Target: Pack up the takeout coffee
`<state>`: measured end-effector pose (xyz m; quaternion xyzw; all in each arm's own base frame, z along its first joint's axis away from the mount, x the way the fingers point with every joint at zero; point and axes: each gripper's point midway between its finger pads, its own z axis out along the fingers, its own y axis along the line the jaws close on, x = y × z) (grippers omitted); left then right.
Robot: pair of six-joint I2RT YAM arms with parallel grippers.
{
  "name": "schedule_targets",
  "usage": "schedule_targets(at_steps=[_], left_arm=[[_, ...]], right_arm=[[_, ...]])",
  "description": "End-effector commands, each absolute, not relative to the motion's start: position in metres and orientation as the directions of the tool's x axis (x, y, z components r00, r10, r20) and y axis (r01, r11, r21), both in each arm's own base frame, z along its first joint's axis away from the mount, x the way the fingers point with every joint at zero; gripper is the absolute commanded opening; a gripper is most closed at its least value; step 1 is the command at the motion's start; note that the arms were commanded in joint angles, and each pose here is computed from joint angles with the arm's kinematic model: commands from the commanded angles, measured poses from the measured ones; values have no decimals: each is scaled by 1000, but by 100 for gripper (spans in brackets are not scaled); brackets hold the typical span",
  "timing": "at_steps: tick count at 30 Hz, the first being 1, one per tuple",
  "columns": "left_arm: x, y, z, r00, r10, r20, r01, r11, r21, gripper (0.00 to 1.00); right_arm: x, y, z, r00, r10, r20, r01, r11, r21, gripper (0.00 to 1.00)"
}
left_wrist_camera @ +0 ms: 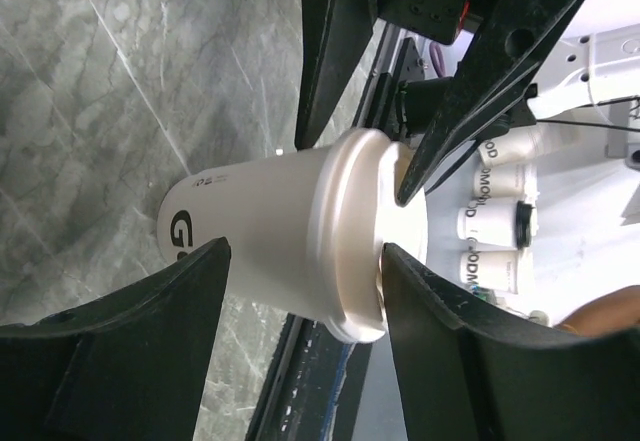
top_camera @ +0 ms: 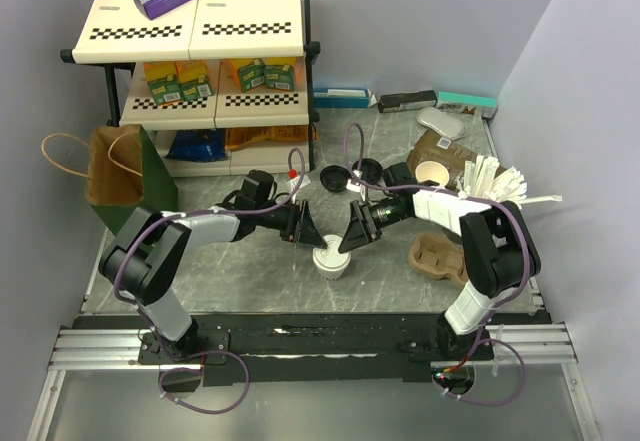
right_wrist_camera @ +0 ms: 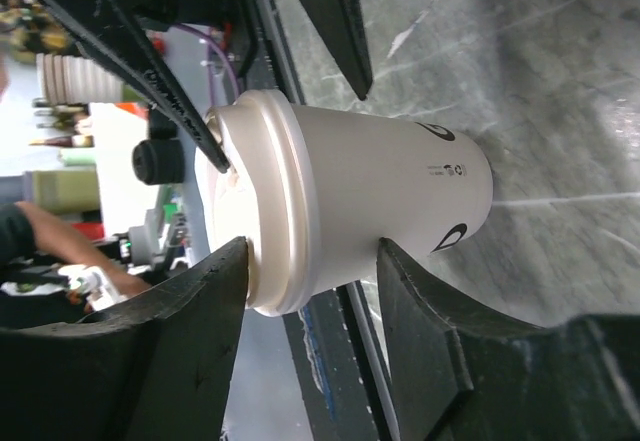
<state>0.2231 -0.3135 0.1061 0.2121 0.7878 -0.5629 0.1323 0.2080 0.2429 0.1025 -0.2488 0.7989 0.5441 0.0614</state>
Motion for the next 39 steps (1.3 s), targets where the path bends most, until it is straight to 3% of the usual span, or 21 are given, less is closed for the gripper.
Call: schedule_targets(at_steps=[1,9,15,28,39], left_arm=[[230,-314,89,-890,165,-426,457,321,-830,66],[228,-311,77,-897,163,-411,442,336,-832,66],[223,-304,69,-919,141,-369,395,311,-865,65],[215,-305,64,-857,139,-496,513,151,-845,65],[226,-318,66,-861,92,-500,505,50,-861,64]], right_arm=[[195,243,85,-872,-350,-342,-440,256,860,58],[192,243,73,-882,-333,-334,-426,257,868,59],[202,240,64,-890,-341,-302,-415,334,846,59],[209,238,74,-861,-313,-402,-498,354,792,61],[214,239,74,-850,-305,-429,-521,370,769,63]])
